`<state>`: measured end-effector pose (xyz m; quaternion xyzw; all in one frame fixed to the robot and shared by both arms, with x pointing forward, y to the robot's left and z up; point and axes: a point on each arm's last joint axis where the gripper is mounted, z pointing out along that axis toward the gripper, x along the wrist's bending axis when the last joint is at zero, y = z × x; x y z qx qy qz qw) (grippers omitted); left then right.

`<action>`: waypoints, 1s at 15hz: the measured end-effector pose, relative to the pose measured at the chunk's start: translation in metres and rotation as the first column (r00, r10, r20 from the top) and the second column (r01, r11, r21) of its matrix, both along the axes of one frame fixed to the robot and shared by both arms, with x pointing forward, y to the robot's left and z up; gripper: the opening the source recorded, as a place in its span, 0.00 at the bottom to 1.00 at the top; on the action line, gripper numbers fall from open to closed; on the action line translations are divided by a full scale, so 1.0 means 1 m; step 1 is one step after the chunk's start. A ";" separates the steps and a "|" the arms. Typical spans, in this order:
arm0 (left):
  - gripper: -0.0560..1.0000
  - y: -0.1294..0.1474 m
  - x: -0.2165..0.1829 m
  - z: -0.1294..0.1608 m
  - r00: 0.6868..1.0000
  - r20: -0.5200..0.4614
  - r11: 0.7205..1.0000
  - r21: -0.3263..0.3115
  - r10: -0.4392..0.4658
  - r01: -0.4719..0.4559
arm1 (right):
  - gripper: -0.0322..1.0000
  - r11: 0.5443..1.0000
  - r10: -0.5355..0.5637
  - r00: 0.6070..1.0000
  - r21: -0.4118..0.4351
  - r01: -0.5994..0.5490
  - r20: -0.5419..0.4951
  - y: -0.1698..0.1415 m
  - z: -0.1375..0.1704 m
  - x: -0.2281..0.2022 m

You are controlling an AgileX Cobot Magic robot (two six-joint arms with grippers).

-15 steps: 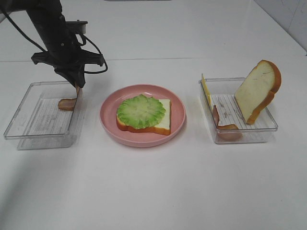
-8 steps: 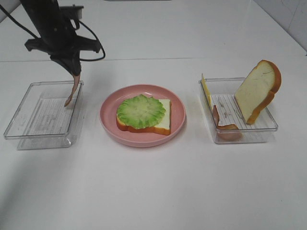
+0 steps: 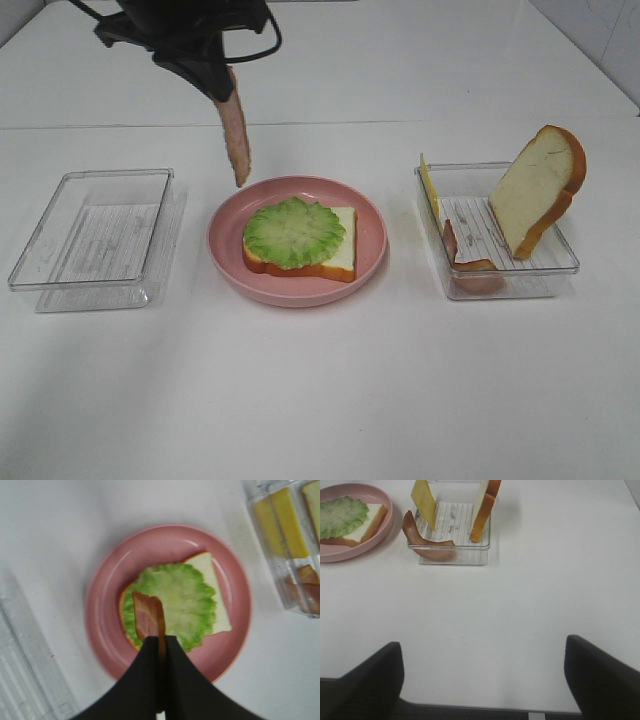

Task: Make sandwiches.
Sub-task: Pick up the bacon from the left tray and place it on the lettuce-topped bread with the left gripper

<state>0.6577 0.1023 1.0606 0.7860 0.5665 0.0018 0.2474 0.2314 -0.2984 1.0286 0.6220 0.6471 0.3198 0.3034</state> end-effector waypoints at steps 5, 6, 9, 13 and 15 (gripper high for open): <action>0.05 -0.066 -0.020 0.002 0.993 0.090 0.987 -0.133 -0.082 0.093 | 0.85 1.000 0.000 1.000 0.000 0.000 0.000 0.000 0.000 0.000; 0.05 -0.069 -0.019 -0.003 0.994 0.075 0.984 -0.152 -0.080 0.091 | 0.85 1.000 0.000 1.000 0.000 0.000 0.000 0.000 0.000 0.000; 0.05 -0.076 -0.016 -0.019 0.997 0.030 0.980 -0.180 -0.075 0.079 | 0.85 1.000 0.000 1.000 0.000 0.000 0.000 0.000 0.000 0.000; 0.05 -0.085 -0.011 -0.044 0.997 -0.037 0.975 -0.213 -0.071 0.061 | 0.85 1.000 0.000 1.000 0.000 0.000 0.000 0.000 0.000 0.000; 0.05 -0.088 -0.008 -0.062 0.994 -0.074 0.975 -0.212 -0.077 0.060 | 0.85 1.000 0.001 1.000 0.001 -0.001 0.000 0.000 0.000 0.000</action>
